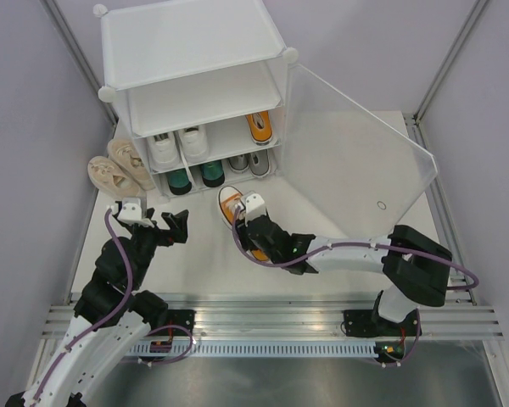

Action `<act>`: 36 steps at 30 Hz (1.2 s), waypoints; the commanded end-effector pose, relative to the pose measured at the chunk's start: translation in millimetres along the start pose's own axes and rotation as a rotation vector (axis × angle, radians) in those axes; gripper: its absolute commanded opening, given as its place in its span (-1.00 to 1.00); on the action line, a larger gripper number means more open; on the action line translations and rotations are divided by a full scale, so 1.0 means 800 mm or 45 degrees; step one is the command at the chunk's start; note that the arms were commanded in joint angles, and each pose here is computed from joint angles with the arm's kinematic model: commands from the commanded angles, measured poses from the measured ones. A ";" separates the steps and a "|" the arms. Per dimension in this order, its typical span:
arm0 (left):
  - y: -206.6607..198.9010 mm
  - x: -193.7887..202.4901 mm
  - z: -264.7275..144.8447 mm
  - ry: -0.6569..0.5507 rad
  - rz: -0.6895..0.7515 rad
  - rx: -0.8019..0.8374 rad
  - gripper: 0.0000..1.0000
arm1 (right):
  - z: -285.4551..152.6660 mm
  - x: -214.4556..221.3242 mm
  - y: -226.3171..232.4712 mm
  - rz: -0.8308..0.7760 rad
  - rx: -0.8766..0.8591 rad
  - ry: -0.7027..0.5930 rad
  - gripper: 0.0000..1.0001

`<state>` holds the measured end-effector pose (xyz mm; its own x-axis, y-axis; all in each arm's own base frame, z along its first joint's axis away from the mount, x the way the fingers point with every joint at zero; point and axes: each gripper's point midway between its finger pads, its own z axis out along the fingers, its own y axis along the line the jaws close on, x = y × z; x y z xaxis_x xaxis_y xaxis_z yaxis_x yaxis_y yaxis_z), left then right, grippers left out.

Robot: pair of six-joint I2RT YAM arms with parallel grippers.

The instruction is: Place and organize the shoes in the shoe cabinet

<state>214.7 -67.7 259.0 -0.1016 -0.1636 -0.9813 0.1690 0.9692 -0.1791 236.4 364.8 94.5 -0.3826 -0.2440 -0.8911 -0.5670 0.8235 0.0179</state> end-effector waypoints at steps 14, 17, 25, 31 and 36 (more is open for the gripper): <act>-0.003 -0.008 0.001 -0.038 0.018 0.018 0.99 | 0.105 -0.238 -0.114 0.134 0.305 -0.333 -0.99; -0.004 -0.008 0.002 -0.034 0.020 0.021 0.99 | 0.121 -0.260 -0.123 0.129 0.325 -0.365 -0.99; -0.005 -0.008 0.003 -0.031 0.021 0.025 0.99 | 0.150 -0.310 -0.131 0.162 0.321 -0.457 -0.99; -0.005 -0.006 0.003 -0.028 0.024 0.024 0.99 | 0.168 -0.320 -0.137 0.167 0.353 -0.483 -0.95; -0.004 -0.006 0.003 -0.027 0.027 0.020 0.99 | 0.177 -0.313 -0.146 0.186 0.360 -0.475 -0.63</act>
<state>214.8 -68.0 258.7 -0.1027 -0.1630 -0.9813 0.1700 0.9691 -0.1788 486.0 401.0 201.2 -0.2319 -0.0690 -0.9703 -0.3038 0.9527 0.0048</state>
